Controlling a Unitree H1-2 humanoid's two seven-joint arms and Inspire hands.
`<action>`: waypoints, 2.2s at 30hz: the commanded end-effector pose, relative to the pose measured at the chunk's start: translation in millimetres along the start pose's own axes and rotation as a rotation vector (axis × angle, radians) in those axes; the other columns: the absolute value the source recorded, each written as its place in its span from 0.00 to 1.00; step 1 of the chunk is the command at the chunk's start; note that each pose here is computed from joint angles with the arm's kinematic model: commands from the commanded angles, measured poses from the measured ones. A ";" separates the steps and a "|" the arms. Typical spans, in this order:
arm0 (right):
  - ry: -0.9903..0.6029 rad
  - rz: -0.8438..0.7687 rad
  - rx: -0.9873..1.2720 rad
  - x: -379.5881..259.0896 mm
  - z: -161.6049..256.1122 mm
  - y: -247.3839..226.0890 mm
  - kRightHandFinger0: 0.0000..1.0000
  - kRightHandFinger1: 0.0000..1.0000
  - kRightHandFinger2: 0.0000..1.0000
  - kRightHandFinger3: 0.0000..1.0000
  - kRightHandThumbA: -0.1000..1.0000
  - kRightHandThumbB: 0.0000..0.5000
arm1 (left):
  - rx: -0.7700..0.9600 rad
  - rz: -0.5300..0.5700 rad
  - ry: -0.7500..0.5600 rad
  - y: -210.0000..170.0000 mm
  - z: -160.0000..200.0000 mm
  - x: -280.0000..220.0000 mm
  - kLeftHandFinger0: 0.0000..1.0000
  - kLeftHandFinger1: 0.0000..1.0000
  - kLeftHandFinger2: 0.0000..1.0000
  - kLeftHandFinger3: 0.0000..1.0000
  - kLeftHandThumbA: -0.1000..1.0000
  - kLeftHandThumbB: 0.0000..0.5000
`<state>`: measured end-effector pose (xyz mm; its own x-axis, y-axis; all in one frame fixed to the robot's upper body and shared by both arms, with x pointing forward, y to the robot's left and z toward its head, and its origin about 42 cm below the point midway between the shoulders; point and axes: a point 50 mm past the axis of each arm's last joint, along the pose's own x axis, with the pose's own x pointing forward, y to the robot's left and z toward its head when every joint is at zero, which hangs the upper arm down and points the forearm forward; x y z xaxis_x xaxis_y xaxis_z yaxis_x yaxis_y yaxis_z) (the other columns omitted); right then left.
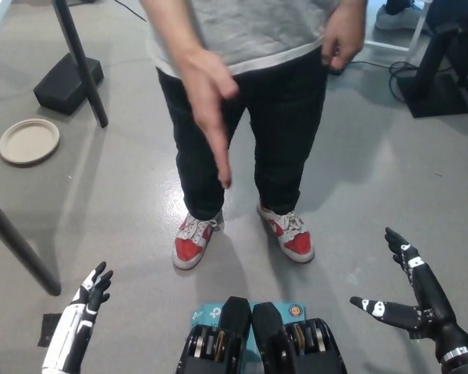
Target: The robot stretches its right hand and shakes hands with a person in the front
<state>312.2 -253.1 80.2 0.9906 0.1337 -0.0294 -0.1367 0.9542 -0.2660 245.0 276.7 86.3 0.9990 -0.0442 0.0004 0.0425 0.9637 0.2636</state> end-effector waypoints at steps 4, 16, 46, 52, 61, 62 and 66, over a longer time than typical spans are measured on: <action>-0.196 -0.033 0.094 1.3 57.2 0.4 1.00 1.00 1.00 1.00 1.00 0.44 | -0.015 0.036 -0.138 -8.5 17.5 1.3 1.00 1.00 1.00 1.00 1.00 0.19; -0.414 0.017 0.110 20.4 167.9 24.0 1.00 1.00 1.00 1.00 1.00 0.60 | -0.061 0.039 -0.222 -18.2 41.0 8.3 1.00 1.00 1.00 1.00 1.00 0.26; -0.214 0.146 -0.016 174.2 240.1 106.0 1.00 1.00 1.00 1.00 1.00 0.72 | 0.037 0.034 -0.172 -10.3 20.9 6.1 1.00 1.00 1.00 1.00 1.00 0.27; -0.187 0.157 -0.034 196.3 246.9 111.5 1.00 1.00 1.00 1.00 1.00 0.64 | 0.043 0.033 -0.170 -10.2 21.1 7.4 1.00 1.00 1.00 1.00 1.00 0.31; -0.159 0.087 -0.114 213.8 259.8 118.5 1.00 1.00 1.00 1.00 0.56 0.59 | 0.040 0.026 -0.172 -9.1 24.4 9.6 1.00 1.00 1.00 1.00 1.00 0.32; -0.159 0.087 -0.114 213.9 259.8 118.5 1.00 1.00 1.00 1.00 0.56 0.59 | 0.040 0.026 -0.172 -9.1 24.4 9.6 1.00 1.00 1.00 1.00 1.00 0.32; -0.235 0.031 -0.107 206.0 259.9 116.7 0.96 1.00 1.00 1.00 0.00 0.20 | 0.043 0.023 -0.189 -8.3 25.6 13.3 1.00 1.00 1.00 1.00 1.00 0.28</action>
<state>498.9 -56.9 255.7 0.9673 0.2537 -0.0042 -0.2381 0.9017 -0.3609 252.5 256.8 95.3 0.9901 -0.0666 0.1236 0.0298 0.9600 0.2784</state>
